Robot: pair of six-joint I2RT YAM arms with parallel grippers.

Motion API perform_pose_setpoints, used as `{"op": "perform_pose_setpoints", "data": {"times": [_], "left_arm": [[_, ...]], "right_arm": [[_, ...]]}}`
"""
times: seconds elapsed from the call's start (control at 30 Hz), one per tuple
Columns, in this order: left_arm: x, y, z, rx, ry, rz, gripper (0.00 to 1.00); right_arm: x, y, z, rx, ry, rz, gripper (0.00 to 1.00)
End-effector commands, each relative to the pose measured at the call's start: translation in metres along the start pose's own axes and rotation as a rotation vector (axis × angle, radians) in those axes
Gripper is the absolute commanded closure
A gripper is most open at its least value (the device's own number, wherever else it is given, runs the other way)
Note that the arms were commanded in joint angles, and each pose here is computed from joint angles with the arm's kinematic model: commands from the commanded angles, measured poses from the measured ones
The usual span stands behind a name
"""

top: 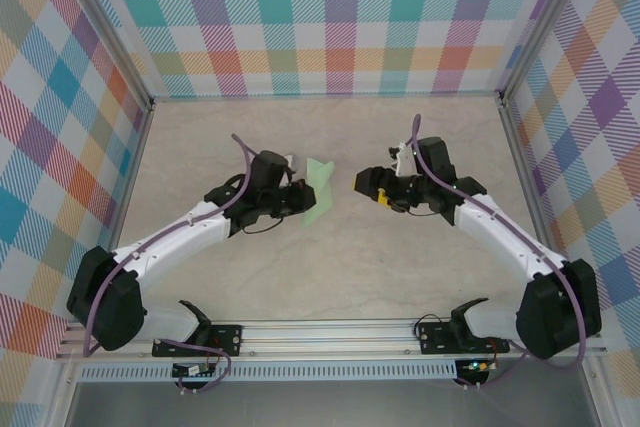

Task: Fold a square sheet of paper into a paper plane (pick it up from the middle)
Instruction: Turn over the paper at the center of the table.

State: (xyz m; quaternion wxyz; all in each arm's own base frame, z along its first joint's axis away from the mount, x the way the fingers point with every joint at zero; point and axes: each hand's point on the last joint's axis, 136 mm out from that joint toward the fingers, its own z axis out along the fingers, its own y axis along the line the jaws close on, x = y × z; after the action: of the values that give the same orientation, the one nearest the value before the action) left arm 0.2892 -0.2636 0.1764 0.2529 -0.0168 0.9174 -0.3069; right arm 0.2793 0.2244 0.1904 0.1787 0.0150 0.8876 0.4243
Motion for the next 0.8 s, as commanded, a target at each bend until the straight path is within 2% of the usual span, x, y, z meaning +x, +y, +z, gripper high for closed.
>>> {"op": "perform_pose_setpoints", "data": {"times": [0.0,0.17,0.3,0.53,0.77], "left_arm": [[0.009,0.068,-0.022,-0.527,0.014,0.208,0.91],[-0.011,0.077,-0.045,-0.938,-0.054,0.373,0.91],[-0.009,0.087,-0.04,-1.137,-0.026,0.442,0.91],[0.007,0.104,-0.003,-1.256,0.068,0.465,0.9],[0.031,0.103,0.048,-1.136,0.155,0.402,0.84]], "right_arm": [[0.02,-0.053,-0.015,0.249,-0.005,-0.013,0.11],[0.028,-0.068,-0.025,0.312,-0.035,-0.03,0.03],[0.029,-0.078,-0.029,0.352,-0.062,-0.022,0.01],[0.025,-0.094,-0.033,0.431,-0.104,0.023,0.0],[0.024,-0.106,-0.036,0.493,-0.124,0.057,0.0]]}}
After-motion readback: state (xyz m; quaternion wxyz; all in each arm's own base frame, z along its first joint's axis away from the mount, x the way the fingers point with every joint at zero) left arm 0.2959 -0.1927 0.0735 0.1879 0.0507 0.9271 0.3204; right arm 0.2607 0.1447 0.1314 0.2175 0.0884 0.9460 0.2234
